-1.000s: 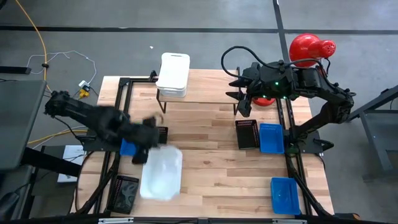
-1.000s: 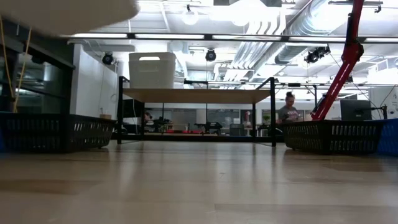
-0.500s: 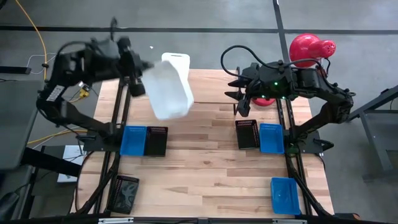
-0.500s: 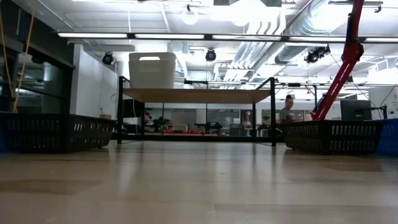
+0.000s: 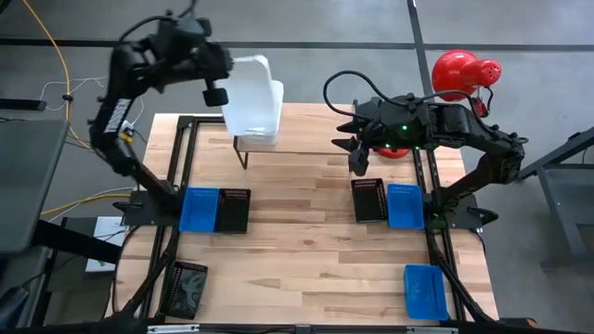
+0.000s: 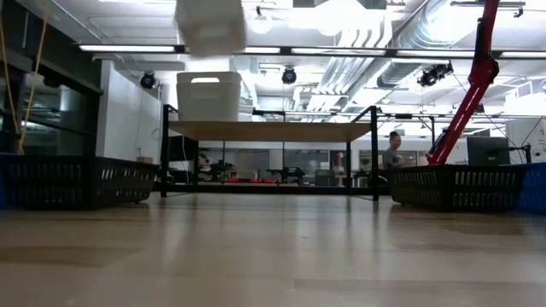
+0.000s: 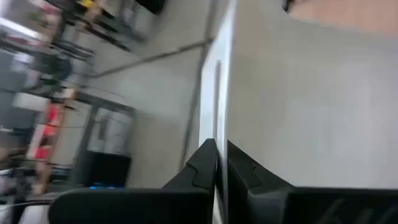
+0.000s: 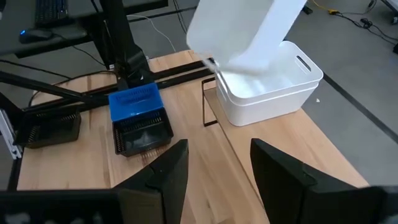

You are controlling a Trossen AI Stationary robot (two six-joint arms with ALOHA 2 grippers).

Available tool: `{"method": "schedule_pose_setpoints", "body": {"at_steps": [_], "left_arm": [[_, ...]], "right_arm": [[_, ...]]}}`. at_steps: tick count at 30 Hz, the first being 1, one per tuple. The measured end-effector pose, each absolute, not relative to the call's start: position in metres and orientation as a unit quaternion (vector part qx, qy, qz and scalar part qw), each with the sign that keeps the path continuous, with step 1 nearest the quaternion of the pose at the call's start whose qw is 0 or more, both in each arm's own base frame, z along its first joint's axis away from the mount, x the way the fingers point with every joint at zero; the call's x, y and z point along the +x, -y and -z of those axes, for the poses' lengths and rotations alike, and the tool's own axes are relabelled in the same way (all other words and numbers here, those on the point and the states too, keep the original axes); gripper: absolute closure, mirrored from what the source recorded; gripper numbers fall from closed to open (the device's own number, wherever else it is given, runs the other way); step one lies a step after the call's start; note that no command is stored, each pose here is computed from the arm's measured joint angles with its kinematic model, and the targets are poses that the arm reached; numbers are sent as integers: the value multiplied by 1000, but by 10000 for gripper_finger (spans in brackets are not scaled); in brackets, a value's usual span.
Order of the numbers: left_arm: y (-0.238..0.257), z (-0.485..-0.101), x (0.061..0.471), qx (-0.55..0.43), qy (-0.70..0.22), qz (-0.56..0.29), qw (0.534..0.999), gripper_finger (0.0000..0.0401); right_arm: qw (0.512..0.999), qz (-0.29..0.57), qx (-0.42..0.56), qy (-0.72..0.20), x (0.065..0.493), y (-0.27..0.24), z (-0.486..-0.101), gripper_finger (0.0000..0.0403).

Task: Stack baskets on shelf by color
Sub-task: Stack the white bin on top of the white bins on the shelf

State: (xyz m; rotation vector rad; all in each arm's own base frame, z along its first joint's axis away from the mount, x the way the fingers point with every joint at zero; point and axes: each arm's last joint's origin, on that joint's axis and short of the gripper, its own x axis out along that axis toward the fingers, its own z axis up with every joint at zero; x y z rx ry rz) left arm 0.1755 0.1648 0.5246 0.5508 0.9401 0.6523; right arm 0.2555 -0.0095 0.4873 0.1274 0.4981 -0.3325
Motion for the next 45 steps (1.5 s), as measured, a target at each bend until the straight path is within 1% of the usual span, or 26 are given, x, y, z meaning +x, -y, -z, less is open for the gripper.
{"method": "schedule_pose_setpoints", "body": {"at_steps": [4,10,17,25,33,38,45], "left_arm": [[-184,-515,186,263,-457,-289,799,401],[-197,-501,198,301,-503,-240,774,401],[-209,-489,211,315,-523,-212,763,401],[-219,-478,222,309,-533,-192,764,401],[-220,-477,224,308,-525,-184,771,399],[-220,-477,225,296,-516,-181,783,372],[-219,-477,226,290,-508,-178,791,307]], "right_arm": [[953,164,66,-245,256,9,-487,242],[953,165,72,-244,256,9,-487,242],[951,165,68,-251,255,9,-486,242],[949,166,69,-259,254,9,-485,242],[949,164,64,-260,254,9,-485,242],[950,163,58,-261,254,9,-485,242],[950,163,59,-261,254,9,-485,242]]}}
